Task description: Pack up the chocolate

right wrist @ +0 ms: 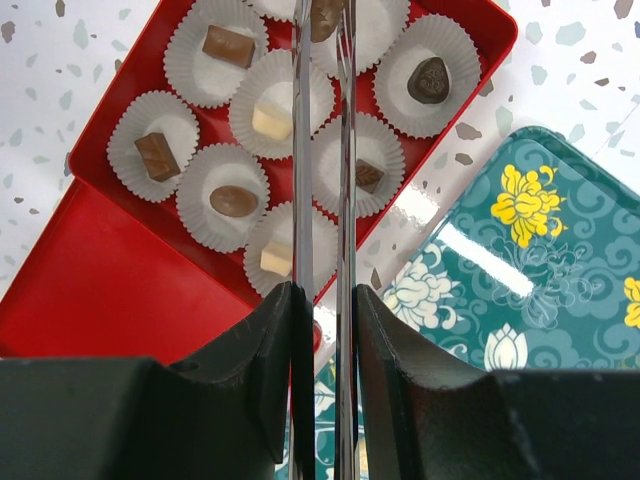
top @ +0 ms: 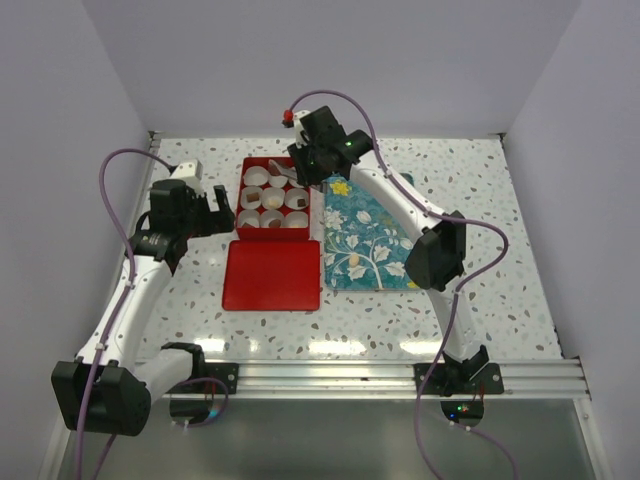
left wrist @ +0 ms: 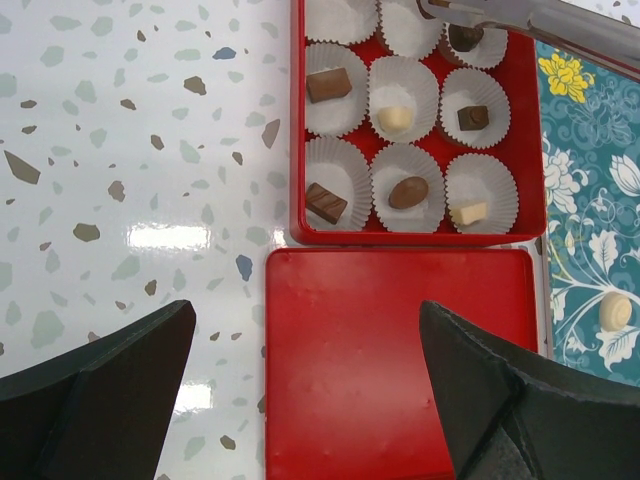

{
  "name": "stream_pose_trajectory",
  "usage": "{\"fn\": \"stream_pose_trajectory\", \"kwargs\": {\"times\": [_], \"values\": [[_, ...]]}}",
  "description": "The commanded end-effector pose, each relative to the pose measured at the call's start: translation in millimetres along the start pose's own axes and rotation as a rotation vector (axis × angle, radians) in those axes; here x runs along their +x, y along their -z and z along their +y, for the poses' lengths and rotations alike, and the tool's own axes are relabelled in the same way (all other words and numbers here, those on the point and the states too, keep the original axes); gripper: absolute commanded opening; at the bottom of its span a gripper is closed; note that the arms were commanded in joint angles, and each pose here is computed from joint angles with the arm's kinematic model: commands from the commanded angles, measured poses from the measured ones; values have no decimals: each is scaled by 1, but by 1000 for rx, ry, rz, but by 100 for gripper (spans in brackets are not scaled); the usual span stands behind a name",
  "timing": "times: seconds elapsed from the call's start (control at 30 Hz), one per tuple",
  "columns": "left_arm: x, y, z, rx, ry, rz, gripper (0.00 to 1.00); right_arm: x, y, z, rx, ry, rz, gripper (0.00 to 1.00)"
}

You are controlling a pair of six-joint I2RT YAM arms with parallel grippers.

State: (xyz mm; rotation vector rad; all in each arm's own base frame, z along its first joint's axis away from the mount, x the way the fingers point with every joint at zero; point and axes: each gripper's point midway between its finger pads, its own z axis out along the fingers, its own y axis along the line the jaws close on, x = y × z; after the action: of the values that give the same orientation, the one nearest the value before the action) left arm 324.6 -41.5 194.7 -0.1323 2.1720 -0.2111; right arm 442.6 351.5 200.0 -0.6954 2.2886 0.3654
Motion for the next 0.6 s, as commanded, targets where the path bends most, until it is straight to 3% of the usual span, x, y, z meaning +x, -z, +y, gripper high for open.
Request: {"fn": "stream_pose_trajectory", "kwargs": {"times": [0.0, 0.57], "values": [[-7, 7, 1, -7, -24, -25, 100, -32, 9, 5, -10, 11, -106, 29], [-4, 10, 3, -17, -27, -22, 100, -31, 1, -4, 35, 15, -109, 40]]}}
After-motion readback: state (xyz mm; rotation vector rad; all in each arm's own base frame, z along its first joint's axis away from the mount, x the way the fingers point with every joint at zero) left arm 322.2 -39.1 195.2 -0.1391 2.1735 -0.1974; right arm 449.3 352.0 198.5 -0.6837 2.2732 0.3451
